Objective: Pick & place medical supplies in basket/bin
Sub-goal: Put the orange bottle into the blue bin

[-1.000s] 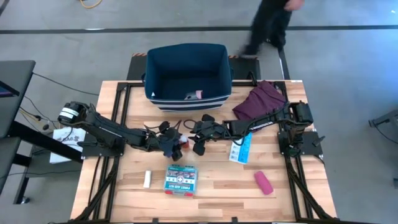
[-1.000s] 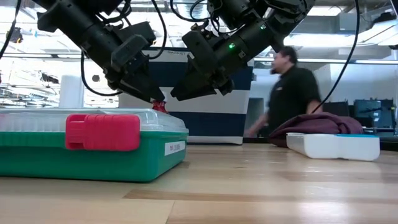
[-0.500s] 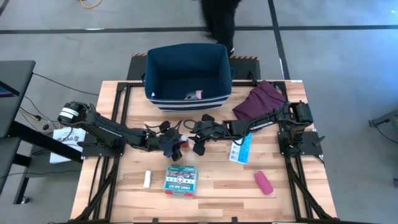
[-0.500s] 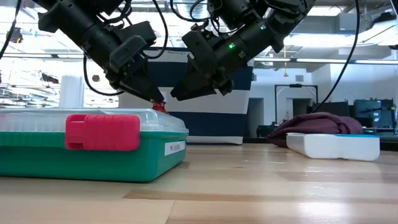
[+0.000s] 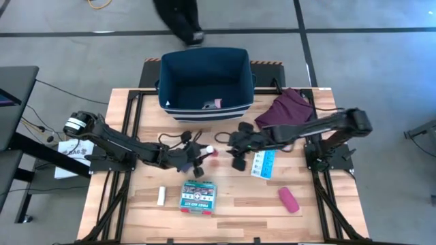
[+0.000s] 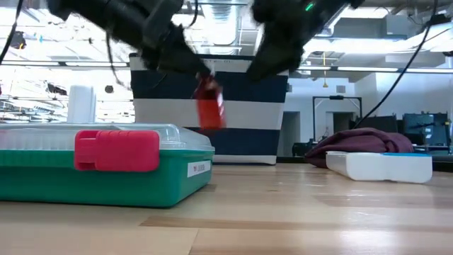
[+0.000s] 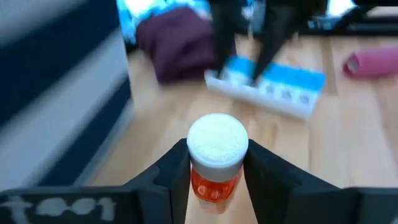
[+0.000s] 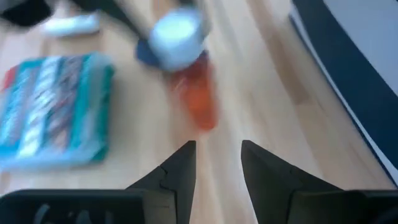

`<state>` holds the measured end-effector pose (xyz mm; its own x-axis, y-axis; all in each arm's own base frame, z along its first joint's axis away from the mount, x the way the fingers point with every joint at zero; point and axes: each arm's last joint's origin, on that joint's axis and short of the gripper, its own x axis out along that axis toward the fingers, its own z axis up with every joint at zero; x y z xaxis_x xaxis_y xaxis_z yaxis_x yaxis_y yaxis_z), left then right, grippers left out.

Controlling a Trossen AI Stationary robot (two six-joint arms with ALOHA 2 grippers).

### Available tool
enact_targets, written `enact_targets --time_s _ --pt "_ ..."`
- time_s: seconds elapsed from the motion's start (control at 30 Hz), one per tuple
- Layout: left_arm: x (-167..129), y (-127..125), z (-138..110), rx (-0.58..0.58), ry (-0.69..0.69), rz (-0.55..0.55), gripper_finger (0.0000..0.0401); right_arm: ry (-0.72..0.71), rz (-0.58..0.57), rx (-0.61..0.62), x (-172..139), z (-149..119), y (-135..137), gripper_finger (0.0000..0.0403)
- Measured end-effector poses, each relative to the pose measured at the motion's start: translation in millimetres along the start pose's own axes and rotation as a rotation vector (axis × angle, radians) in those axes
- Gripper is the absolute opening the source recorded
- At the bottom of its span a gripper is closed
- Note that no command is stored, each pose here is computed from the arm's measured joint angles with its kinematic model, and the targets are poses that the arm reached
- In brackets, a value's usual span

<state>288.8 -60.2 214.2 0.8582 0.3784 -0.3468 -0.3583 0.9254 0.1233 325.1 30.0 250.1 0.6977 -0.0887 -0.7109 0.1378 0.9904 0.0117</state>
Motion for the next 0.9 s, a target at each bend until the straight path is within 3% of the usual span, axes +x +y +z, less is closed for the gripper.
enact_targets --time_s 0.3,0.43,0.53,0.67,0.73,0.83,0.9 --pt "-4 13 114 0.175 -0.242 0.128 0.0114 -0.123 0.003 -0.041 -89 0 9 0.012" --pt "-15 32 160 0.164 -0.245 0.354 0.0115 -0.175 -0.009 -0.046 -111 -2 10 0.012" --pt "-17 59 180 0.18 -0.168 0.55 0.0109 -0.191 -0.016 -0.05 -117 -3 11 0.012" --pt "-1 102 172 0.049 -0.04 0.542 0.0111 -0.187 -0.016 -0.052 -116 -3 12 0.012" --pt "13 123 152 -0.049 0.062 0.537 0.0113 -0.171 -0.02 -0.048 -110 -3 13 0.012" --pt "38 152 111 -0.087 0.226 0.663 0.0113 -0.136 -0.026 -0.035 -99 -4 16 0.012" --pt "50 166 94 -0.128 0.255 0.708 0.0113 -0.109 -0.032 -0.041 -92 -5 18 0.012"
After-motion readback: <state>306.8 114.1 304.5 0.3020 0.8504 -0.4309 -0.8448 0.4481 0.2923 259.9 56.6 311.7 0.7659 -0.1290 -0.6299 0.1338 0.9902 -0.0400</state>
